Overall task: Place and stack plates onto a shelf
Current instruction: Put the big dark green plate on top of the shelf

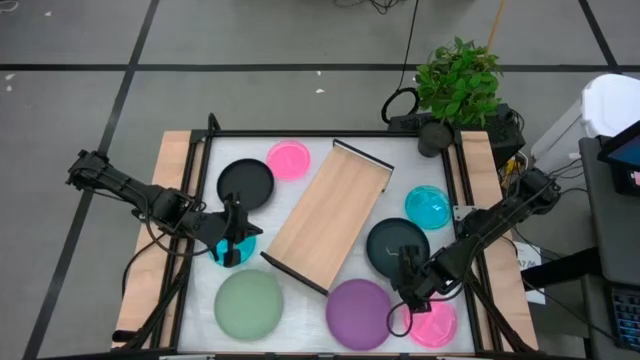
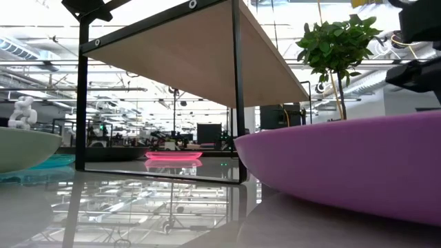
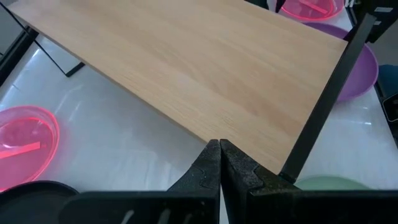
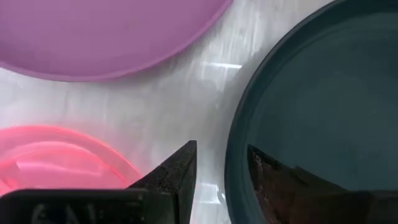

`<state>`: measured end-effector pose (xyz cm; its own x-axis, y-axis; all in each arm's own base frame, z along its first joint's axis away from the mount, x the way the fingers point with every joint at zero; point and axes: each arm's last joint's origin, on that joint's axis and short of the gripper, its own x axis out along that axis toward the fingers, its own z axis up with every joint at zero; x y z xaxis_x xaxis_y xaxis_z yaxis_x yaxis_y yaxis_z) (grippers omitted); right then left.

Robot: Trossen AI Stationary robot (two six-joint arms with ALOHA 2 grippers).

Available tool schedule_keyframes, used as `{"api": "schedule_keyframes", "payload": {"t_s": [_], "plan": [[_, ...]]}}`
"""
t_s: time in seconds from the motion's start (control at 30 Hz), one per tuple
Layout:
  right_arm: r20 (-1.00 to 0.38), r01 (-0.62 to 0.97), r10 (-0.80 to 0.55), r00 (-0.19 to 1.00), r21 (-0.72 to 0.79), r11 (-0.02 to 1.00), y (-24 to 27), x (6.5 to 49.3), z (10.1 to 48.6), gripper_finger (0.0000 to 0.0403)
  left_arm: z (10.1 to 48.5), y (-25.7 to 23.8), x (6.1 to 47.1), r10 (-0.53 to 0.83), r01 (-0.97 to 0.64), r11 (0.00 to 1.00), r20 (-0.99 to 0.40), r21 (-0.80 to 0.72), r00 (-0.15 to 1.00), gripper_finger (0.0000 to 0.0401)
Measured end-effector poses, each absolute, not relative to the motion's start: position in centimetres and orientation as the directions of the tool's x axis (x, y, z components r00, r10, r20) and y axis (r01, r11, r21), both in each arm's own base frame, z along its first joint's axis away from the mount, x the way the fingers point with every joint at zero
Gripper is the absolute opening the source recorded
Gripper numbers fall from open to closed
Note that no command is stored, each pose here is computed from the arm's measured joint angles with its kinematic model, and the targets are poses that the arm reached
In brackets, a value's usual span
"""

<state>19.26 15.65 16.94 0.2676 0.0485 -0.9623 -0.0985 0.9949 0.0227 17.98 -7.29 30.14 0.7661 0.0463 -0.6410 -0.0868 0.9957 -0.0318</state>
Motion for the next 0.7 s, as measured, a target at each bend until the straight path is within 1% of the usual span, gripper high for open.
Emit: {"api": "schedule_keyframes", "payload": {"t_s": [0.2, 0.33, 0.47, 0.7], "plan": [[-0.961, -0.095, -0.010, 0.278, -0.038, 0.995, 15.64, 19.49, 16.30, 0.0125, 30.15, -7.29, 17.99, 0.046, -0.090, 0.995, -0.640, -0.036, 0.767, 0.0001], [-0.961, -0.114, -0.013, 0.278, -0.046, 0.992, 15.55, 19.54, 16.30, 0.0114, 30.15, -7.29, 17.99, 0.046, -0.095, 0.995, -0.640, -0.043, 0.767, 0.0001], [-0.966, -0.130, -0.028, 0.258, -0.063, 0.989, 15.40, 19.36, 16.26, 0.0084, 30.15, -7.29, 17.99, 0.046, -0.086, 0.996, -0.639, -0.031, 0.768, 0.0001], [-0.967, -0.131, -0.028, 0.254, -0.063, 0.989, 15.37, 19.32, 16.23, 0.0009, 30.16, -7.29, 18.00, 0.046, -0.082, 0.996, -0.639, -0.028, 0.768, 0.0001]]}}
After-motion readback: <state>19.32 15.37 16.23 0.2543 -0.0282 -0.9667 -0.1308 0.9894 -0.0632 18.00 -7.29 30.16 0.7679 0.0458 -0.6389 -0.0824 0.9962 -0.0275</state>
